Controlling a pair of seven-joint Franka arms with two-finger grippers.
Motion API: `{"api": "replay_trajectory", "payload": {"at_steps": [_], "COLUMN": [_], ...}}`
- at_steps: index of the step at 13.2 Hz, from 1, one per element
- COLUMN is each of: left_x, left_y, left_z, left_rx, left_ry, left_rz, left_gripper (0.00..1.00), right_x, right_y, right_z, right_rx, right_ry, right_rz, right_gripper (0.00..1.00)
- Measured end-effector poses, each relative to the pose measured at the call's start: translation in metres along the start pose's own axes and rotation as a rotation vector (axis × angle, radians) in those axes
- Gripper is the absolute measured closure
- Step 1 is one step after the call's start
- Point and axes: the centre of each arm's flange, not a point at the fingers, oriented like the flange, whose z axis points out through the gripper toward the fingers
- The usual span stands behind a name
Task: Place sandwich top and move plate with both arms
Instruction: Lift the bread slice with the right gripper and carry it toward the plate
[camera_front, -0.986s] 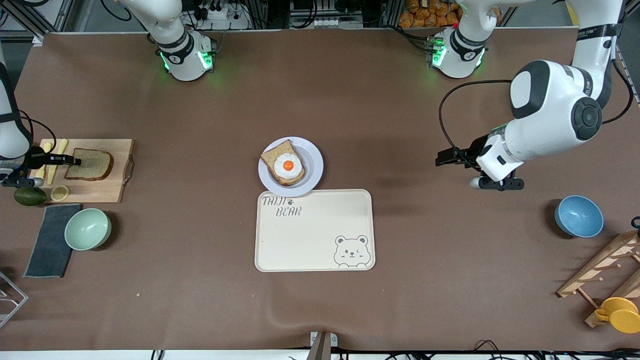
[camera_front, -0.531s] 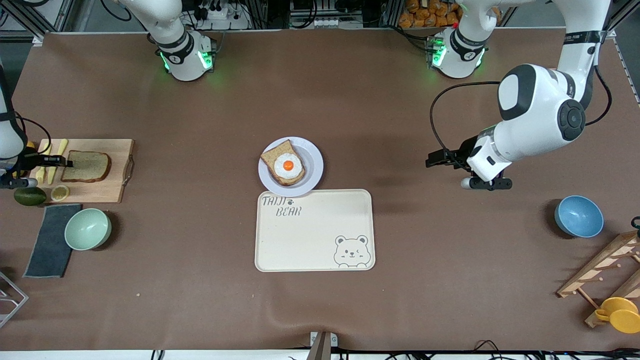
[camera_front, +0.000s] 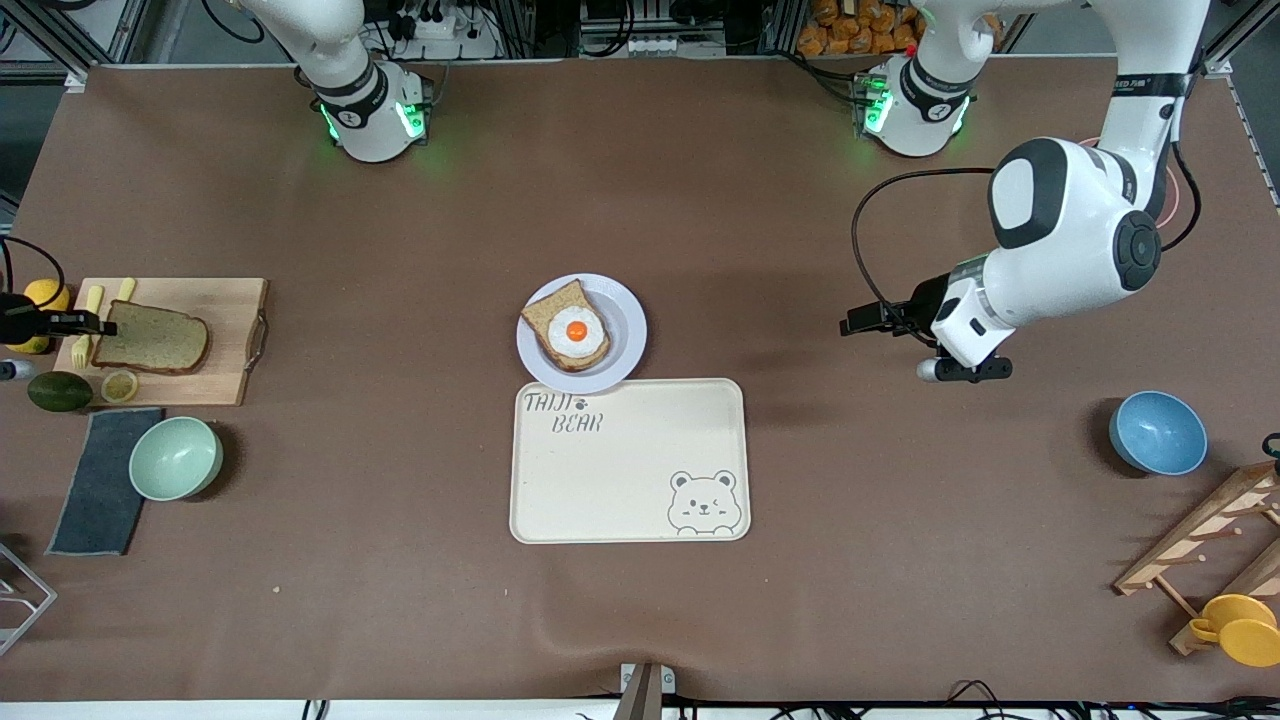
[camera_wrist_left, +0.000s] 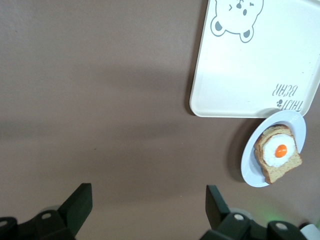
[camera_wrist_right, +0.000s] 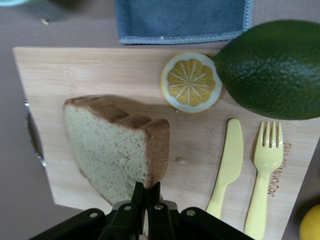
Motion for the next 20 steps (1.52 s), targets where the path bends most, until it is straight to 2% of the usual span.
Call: {"api": "replay_trajectory", "payload": {"at_steps": [3, 8, 10, 13, 16, 20], "left_x": [0.002, 0.005, 0.007, 0.008, 0.01, 0.016], "left_y": [-0.002, -0.007, -0.01, -0.012, -0.015, -0.022], "left_z": [0.008, 0.016, 0.021, 0.023, 0.03, 0.043], "left_rx": [-0.032, -0.035, -0.035, -0.035, -0.034, -0.033], "left_ry": [-0.017, -0.03, -0.038, -0.041, -0.052, -0.052], "left_rz": [-0.027, -0.041, -0.046, -0.049, -0.054, -0.067], "left_gripper": [0.0, 0.0, 0.0, 0.0, 0.0, 0.0], "right_x": [0.008, 0.027, 0.044, 0.074, 0.11, 0.139], "right_y": [-0.017, -0.053, -0.08, -0.138, -0.216, -0.327], "right_z": [-0.032, -0.067, -0.066, -0.061, -0.051, -0.034], "right_rx": [0.011, 0.078, 0.129, 0.206, 0.243, 0.219], "right_ry": [0.002, 0.015, 0.035, 0.035, 0.006, -0.082], "right_rz": [-0.029, -0.072, -0.104, -0.115, -0.077, 0.034], "right_gripper": [0.94, 0.94, 0.94, 0.94, 0.94, 0.94]}}
